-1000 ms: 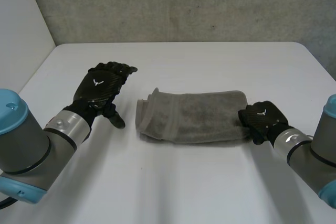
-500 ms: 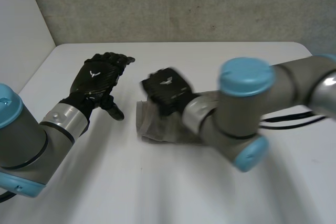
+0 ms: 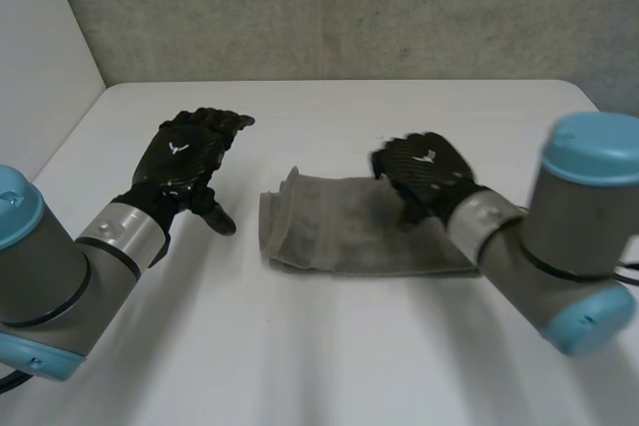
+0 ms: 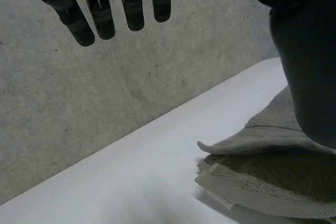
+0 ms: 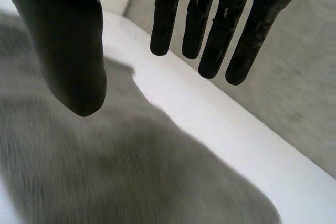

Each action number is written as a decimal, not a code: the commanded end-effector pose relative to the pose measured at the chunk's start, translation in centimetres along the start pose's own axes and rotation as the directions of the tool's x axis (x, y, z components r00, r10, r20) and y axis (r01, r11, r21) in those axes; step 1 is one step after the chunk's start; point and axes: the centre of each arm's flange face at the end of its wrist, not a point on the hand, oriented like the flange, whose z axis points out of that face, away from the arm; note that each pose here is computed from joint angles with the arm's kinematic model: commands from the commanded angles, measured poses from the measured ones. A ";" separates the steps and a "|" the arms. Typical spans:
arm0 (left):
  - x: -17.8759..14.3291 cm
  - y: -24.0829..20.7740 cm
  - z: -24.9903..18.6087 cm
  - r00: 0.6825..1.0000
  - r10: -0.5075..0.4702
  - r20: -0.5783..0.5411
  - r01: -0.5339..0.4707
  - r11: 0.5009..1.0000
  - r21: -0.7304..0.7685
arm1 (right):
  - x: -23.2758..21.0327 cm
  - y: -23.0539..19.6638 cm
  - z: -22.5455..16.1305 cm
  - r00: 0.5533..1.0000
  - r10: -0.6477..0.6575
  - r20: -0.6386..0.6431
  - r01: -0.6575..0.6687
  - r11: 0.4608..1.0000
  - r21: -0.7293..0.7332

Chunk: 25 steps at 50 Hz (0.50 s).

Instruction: Fold the towel.

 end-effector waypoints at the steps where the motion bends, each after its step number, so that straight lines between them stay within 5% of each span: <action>1: 0.1 0.2 0.0 1.000 -0.003 -0.004 0.003 1.000 -0.007 | 2.1 4.6 -1.7 0.997 -0.049 -0.053 0.041 0.991 -0.131; 25: 0.5 0.7 -0.3 1.000 -0.002 -0.013 0.002 1.000 -0.007 | 4.3 9.9 -1.4 0.985 -0.132 -0.112 0.104 0.967 -0.231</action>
